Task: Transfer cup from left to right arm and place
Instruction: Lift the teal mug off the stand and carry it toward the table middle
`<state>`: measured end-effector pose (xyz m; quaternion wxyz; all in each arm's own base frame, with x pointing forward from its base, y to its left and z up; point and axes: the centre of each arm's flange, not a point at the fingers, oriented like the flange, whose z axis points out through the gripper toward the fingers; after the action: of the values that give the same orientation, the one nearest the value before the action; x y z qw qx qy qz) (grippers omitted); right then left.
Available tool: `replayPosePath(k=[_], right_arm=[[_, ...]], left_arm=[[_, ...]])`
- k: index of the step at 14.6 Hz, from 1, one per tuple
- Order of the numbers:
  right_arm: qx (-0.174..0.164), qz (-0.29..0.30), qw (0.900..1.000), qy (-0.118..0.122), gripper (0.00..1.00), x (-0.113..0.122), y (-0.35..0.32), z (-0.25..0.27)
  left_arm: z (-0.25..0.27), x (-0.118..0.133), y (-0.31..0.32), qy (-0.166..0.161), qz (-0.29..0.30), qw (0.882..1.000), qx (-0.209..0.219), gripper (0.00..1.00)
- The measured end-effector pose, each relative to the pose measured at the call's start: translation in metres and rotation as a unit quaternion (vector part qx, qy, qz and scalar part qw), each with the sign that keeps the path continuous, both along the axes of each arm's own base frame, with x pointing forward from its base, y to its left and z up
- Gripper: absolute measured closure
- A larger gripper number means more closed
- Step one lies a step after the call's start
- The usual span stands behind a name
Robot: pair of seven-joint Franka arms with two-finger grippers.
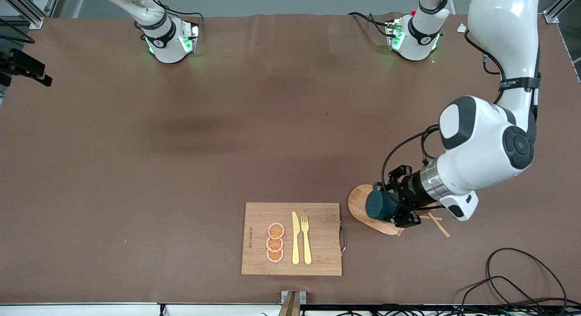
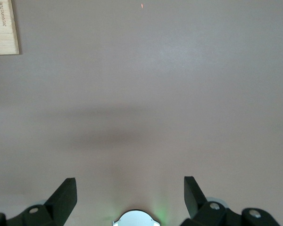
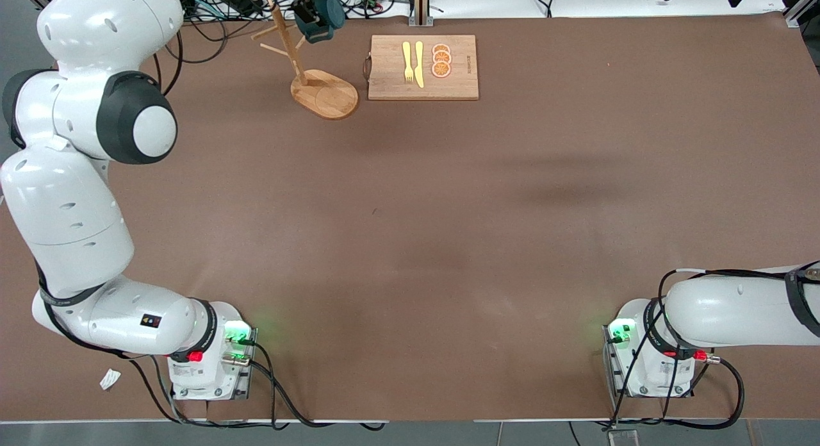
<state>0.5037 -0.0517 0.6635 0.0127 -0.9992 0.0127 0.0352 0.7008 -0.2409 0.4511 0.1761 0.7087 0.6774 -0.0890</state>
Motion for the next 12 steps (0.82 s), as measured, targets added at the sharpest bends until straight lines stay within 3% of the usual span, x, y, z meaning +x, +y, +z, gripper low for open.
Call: replayPosePath(k=[2,7,9,12], right_arm=[[0.0,0.0,1.0,0.0,0.0,0.0,0.0,0.0],[0.0,0.0,1.0,0.004,0.0,0.003,0.0,-0.004],[0.0,0.0,1.0,0.006,0.0,0.004,0.0,-0.006],[-0.001,-0.001,1.0,0.016,0.0,0.011,-0.001,-0.017]], left_arm=[[0.012,-0.013,-0.028,-0.008,-0.018,1.0,0.003,0.19],[0.017,-0.067,-0.135,-0.058,-0.127,0.985,0.1,0.19],[0.016,-0.1,-0.185,-0.087,-0.166,0.971,0.151,0.19],[0.005,-0.155,-0.254,-0.134,-0.238,0.936,0.222,0.19]])
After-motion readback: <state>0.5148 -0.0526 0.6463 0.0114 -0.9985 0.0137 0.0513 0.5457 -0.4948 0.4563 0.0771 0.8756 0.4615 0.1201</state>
